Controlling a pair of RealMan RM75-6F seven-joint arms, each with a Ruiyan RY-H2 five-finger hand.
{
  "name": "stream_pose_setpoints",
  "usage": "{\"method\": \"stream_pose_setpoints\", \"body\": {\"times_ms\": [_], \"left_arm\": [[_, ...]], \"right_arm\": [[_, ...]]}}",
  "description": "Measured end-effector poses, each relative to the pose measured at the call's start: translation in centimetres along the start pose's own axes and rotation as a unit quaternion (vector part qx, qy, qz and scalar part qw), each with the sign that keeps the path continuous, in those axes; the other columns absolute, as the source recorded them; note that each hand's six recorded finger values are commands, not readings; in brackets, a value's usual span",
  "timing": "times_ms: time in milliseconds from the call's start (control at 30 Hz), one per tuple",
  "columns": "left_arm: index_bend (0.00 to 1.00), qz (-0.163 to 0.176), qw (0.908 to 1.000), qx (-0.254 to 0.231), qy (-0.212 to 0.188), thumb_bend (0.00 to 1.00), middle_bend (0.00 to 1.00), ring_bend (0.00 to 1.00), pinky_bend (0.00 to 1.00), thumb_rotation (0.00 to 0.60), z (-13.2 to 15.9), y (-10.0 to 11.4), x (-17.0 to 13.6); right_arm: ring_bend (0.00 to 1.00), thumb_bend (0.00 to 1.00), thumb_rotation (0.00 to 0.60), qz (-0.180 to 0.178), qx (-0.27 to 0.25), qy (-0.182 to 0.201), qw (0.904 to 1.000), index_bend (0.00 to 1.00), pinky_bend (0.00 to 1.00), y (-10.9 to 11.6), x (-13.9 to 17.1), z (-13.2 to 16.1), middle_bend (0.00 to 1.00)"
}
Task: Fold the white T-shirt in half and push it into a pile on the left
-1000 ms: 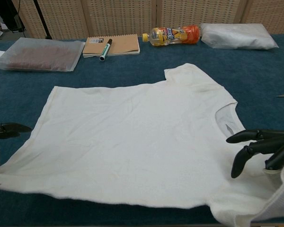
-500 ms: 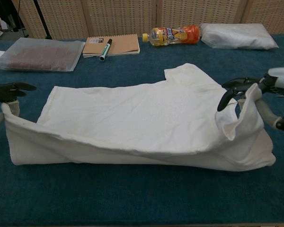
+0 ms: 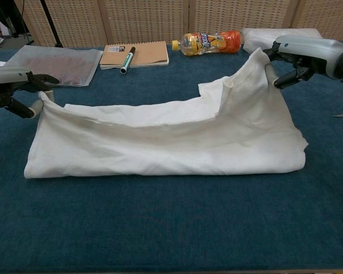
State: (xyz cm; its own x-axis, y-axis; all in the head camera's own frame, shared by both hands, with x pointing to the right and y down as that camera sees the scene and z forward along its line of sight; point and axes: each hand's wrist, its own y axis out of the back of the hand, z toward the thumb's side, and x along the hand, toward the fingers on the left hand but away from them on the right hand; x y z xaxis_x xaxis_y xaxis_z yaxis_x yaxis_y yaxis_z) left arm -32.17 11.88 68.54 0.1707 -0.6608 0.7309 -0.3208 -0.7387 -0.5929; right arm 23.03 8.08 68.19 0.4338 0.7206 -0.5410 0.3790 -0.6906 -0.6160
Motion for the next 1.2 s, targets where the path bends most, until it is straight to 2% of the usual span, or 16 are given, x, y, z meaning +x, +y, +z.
{"method": "stream_pose_setpoints", "body": {"times_ms": [267,633,700,733,767,833,867,900,933,967,1067,1200], "left_arm": [[0.75,0.025,0.9988,0.009,0.041,0.69,0.0,0.0,0.0,0.6,0.6,0.3,4.3],[0.75,0.053,0.994,0.015,0.094,0.68,0.0,0.0,0.0,0.6,0.6,-0.6,7.4],[0.75,0.055,0.9934,0.014,0.099,0.65,0.0,0.0,0.0,0.6,0.6,-0.8,7.7],[0.73,0.056,0.9933,0.014,0.1,0.64,0.0,0.0,0.0,0.6,0.6,-0.9,7.9],[0.65,0.057,0.993,0.014,0.103,0.61,0.0,0.0,0.0,0.6,0.6,-1.0,8.1],[0.41,0.057,0.9925,0.014,0.107,0.57,0.0,0.0,0.0,0.6,0.5,-1.2,8.3],[0.24,0.055,0.9922,0.012,0.111,0.55,0.0,0.0,0.0,0.6,0.4,-1.4,8.5],[0.11,0.054,0.9921,0.013,0.113,0.53,0.0,0.0,0.0,0.6,0.3,-1.6,8.5],[0.05,0.051,0.9921,0.017,0.113,0.52,0.0,0.0,0.0,0.6,0.3,-1.7,8.5],[0.01,0.048,0.992,0.025,0.114,0.5,0.0,0.0,0.0,0.6,0.2,-1.8,8.6],[0.0,0.037,0.9922,0.038,0.113,0.48,0.0,0.0,0.0,0.6,0.1,-2.0,8.6],[0.0,0.041,0.9931,0.033,0.105,0.47,0.0,0.0,0.0,0.6,0.3,-1.6,8.2]], "right_arm": [[0.04,0.93,0.6,-0.006,-0.002,-0.047,0.9989,0.68,0.04,0.9,-4.3,-2.0,0.29],[0.04,0.94,0.6,-0.009,-0.006,-0.083,0.9965,0.68,0.04,0.1,-6.6,-4.4,0.29],[0.04,0.95,0.6,-0.009,-0.008,-0.088,0.9961,0.68,0.04,-0.1,-6.8,-4.8,0.29],[0.04,0.95,0.6,-0.009,-0.008,-0.089,0.9959,0.68,0.04,-0.1,-6.9,-4.9,0.29],[0.04,0.95,0.6,-0.009,-0.007,-0.091,0.9958,0.68,0.04,-0.1,-7.0,-5.1,0.29],[0.04,0.95,0.6,-0.009,-0.009,-0.093,0.9956,0.68,0.04,-0.2,-7.2,-5.2,0.29],[0.04,0.95,0.6,-0.009,-0.01,-0.093,0.9956,0.68,0.04,-0.3,-7.3,-5.3,0.29],[0.04,0.95,0.6,-0.008,-0.01,-0.094,0.9955,0.68,0.04,-0.3,-7.4,-5.3,0.29],[0.04,0.95,0.6,-0.008,-0.009,-0.094,0.9955,0.68,0.04,-0.3,-7.5,-5.3,0.29],[0.04,0.95,0.6,-0.007,-0.007,-0.094,0.9955,0.68,0.04,-0.3,-7.6,-5.3,0.29],[0.04,0.95,0.6,-0.007,-0.006,-0.096,0.9954,0.68,0.04,-0.3,-7.8,-5.4,0.29],[0.04,0.96,0.6,-0.006,-0.002,-0.098,0.9952,0.68,0.04,-0.3,-8.2,-5.5,0.29]]}}
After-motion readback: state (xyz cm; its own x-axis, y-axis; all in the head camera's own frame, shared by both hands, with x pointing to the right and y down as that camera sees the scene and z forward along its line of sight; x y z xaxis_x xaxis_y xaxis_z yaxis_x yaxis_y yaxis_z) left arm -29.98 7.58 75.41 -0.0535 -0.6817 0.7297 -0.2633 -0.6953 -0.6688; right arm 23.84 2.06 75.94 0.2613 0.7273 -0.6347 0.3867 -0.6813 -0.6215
